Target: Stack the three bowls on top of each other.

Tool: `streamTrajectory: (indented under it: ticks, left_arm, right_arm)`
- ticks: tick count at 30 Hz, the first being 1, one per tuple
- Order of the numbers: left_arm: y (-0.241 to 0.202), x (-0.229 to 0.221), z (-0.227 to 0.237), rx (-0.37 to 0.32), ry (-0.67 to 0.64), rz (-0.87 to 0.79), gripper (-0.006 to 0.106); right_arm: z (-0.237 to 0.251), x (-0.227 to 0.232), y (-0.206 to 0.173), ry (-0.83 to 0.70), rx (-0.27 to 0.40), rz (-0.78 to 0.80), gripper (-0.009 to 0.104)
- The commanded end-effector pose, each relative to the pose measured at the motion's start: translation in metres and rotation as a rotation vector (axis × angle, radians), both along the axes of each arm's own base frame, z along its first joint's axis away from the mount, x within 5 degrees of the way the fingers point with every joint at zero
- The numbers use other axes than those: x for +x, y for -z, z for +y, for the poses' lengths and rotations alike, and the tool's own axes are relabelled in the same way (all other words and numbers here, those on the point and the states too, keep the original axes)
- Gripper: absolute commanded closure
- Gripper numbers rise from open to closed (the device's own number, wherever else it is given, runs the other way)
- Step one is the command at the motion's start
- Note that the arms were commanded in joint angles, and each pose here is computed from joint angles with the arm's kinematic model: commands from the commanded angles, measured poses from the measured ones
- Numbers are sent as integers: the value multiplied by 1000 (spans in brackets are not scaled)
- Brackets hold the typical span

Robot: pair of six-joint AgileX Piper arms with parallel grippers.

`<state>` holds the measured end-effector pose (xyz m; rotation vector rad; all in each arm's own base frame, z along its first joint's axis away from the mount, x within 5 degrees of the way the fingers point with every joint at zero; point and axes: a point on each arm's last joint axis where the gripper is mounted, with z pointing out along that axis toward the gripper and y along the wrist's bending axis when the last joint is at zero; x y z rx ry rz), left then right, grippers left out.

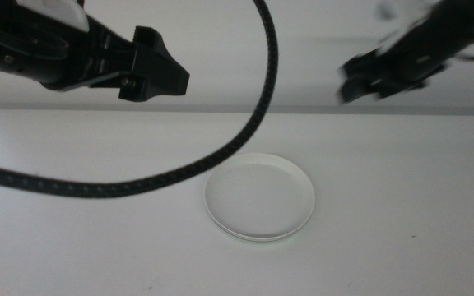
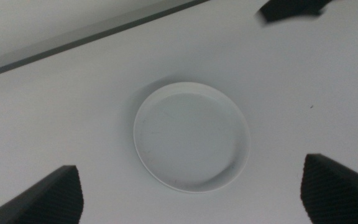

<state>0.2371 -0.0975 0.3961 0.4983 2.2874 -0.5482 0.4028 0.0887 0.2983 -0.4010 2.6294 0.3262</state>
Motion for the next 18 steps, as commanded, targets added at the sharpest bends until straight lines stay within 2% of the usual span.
streamTrajectory:
  ticks: [1,6,10,18]
  left_arm:
    - [-1,1,1,-12,-12,-4,7]
    - [-1,1,1,-12,-12,-4,7]
    - [-1,1,1,-12,-12,-4,7]
    - [-1,1,1,-12,-12,-4,7]
  right_arm:
    - [-31,-10,-21,58,-45,-80,27]
    - [-90,-51,-38,210,-112,-168,2]
    - [-114,-87,-51,292,-143,-274,2]
    - [-116,-145,-86,346,-130,-459,2]
